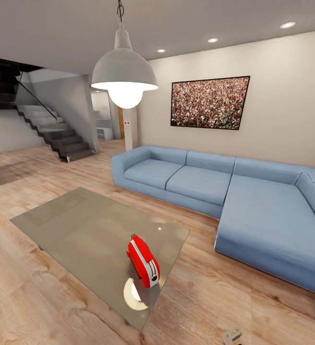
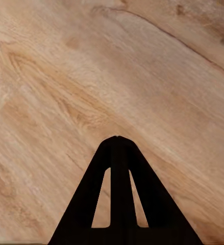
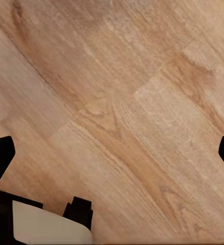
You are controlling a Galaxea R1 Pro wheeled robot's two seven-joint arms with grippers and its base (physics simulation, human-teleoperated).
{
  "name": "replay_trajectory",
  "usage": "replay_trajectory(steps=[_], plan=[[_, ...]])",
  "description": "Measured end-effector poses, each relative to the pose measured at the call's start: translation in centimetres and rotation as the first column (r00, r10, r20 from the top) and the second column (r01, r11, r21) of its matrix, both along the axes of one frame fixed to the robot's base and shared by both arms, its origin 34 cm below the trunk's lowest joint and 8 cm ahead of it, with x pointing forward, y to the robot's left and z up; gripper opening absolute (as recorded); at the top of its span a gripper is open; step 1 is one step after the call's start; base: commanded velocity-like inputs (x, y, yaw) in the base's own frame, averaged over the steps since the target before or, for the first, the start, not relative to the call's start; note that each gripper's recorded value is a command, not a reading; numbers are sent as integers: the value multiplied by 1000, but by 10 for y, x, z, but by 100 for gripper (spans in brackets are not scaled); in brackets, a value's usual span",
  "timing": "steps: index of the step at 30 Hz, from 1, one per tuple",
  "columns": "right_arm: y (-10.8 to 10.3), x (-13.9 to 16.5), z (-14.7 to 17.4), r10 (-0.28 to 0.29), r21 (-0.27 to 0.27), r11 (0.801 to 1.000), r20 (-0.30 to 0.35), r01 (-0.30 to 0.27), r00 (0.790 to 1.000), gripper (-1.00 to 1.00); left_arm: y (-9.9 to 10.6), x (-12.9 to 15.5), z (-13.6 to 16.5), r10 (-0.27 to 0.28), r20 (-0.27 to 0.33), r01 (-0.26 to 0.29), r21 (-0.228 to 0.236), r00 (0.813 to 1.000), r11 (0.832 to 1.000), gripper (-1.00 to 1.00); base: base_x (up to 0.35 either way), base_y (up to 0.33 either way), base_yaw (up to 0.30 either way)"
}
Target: Turn on the radio receiver that's on the table in the living room.
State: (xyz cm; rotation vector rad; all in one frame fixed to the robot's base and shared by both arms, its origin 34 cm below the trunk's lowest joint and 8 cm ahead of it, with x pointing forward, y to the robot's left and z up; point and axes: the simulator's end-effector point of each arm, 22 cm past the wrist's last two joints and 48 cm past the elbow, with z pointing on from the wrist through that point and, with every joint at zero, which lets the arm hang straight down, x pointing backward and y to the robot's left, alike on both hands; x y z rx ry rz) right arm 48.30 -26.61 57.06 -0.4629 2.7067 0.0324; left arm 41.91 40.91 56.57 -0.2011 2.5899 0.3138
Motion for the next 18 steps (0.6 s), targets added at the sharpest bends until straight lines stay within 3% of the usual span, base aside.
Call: replay_trajectory(steps=[4, 6, 11, 14, 18], plan=[[3, -1, -1, 1, 5, 1000, -1, -1, 1000, 100, -25, -3, -6, -19, -9, 19, -27, 1000, 999, -100, 0, 0, 0], [4, -2, -1, 1, 6, 1000, -2, -1, 1000, 100, -52, -3, -11, -31, -13, 30, -60, 999, 998, -100, 0, 0, 0], [4, -2, -1, 1, 6, 1000, -2, -1, 1000, 100, -147, -3, -18, -69, -12, 65, -176, 998, 982, -100, 0, 0, 0], [4, -2, -1, 1, 6, 1000, -2, -1, 1000, 100, -166, -3, -18, -74, -10, 70, -201, 997, 977, -100, 0, 0, 0], [4, -1, -1, 1, 6, 1000, -2, -1, 1000, 100, -170, -3, -18, -73, -9, 70, -205, 997, 976, -100, 0, 0, 0]])
